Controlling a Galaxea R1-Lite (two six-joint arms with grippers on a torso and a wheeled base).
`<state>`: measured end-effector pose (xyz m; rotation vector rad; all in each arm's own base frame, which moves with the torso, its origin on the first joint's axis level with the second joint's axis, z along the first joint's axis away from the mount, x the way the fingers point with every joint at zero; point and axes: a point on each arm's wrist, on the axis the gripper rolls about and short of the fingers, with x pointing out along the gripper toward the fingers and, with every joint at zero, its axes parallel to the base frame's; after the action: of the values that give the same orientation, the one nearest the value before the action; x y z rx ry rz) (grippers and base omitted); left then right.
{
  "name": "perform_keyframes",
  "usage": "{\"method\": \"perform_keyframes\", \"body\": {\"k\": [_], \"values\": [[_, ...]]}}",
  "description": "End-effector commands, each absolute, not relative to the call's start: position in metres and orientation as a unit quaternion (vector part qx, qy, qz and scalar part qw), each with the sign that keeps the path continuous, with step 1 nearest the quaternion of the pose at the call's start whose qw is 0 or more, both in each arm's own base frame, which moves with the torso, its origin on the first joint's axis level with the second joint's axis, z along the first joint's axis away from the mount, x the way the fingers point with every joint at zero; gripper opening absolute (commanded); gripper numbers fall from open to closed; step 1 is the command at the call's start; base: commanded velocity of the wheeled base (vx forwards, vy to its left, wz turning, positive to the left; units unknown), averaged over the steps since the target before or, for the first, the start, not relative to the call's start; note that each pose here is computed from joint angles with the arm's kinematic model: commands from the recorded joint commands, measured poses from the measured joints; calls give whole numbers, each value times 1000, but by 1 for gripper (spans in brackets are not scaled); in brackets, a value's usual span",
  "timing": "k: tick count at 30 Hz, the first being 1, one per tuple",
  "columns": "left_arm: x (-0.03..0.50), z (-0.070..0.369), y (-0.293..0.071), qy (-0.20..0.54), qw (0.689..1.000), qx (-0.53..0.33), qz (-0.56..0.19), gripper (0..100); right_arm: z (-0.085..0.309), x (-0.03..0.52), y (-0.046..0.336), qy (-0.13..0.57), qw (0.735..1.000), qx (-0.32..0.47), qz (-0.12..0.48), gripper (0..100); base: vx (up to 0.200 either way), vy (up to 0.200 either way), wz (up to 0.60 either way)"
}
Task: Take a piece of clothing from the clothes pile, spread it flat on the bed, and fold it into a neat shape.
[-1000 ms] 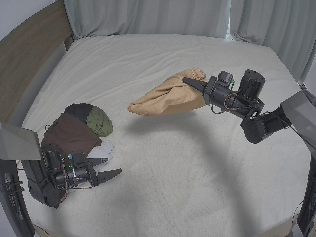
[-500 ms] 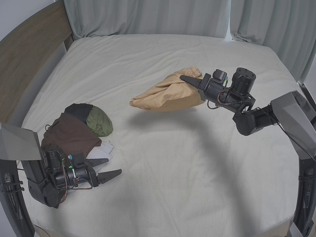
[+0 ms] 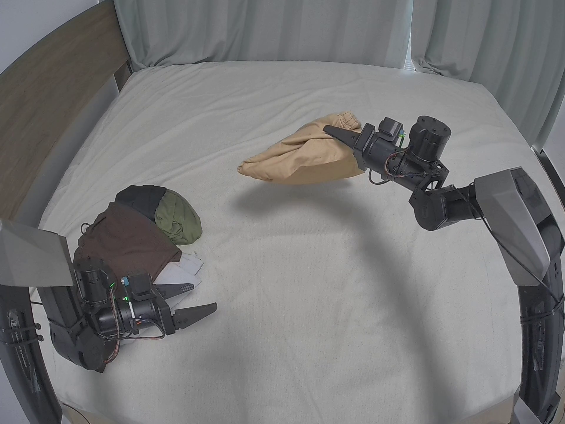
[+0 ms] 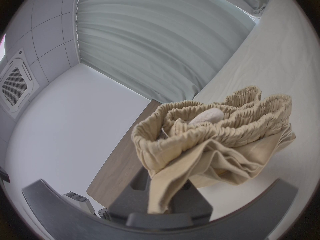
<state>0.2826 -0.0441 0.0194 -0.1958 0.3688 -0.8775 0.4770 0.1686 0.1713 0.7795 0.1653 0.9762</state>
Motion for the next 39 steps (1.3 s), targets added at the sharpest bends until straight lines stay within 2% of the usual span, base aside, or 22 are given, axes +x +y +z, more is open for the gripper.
{"method": "perform_keyframes", "body": {"k": [1,3,4,8,23,29,36,37,39], "values": [[283,19,-43,177,885,-94,-420,100,130,491,169,110,811,373,437,0,0,0,0],[284,20,-43,175,885,-94,-420,100,115,494,170,121,811,376,431,0,0,0,0],[283,20,-42,175,886,-94,-420,100,86,495,169,148,812,380,418,0,0,0,0],[283,21,-42,174,885,-94,-420,100,54,484,168,175,810,383,407,0,0,0,0],[283,21,-43,174,884,-94,-424,100,-33,430,152,203,808,387,395,0,0,0,0],[283,21,-43,173,884,-93,-423,100,-50,427,151,208,807,389,393,0,0,0,0],[284,21,-43,173,884,-93,-424,100,-53,424,153,213,806,388,393,0,0,0,0],[284,21,-43,173,884,-93,-424,100,-53,424,153,212,806,387,393,100,0,0,0],[284,21,-43,173,884,-93,-424,100,-51,424,153,208,808,387,392,100,0,0,0]]}}
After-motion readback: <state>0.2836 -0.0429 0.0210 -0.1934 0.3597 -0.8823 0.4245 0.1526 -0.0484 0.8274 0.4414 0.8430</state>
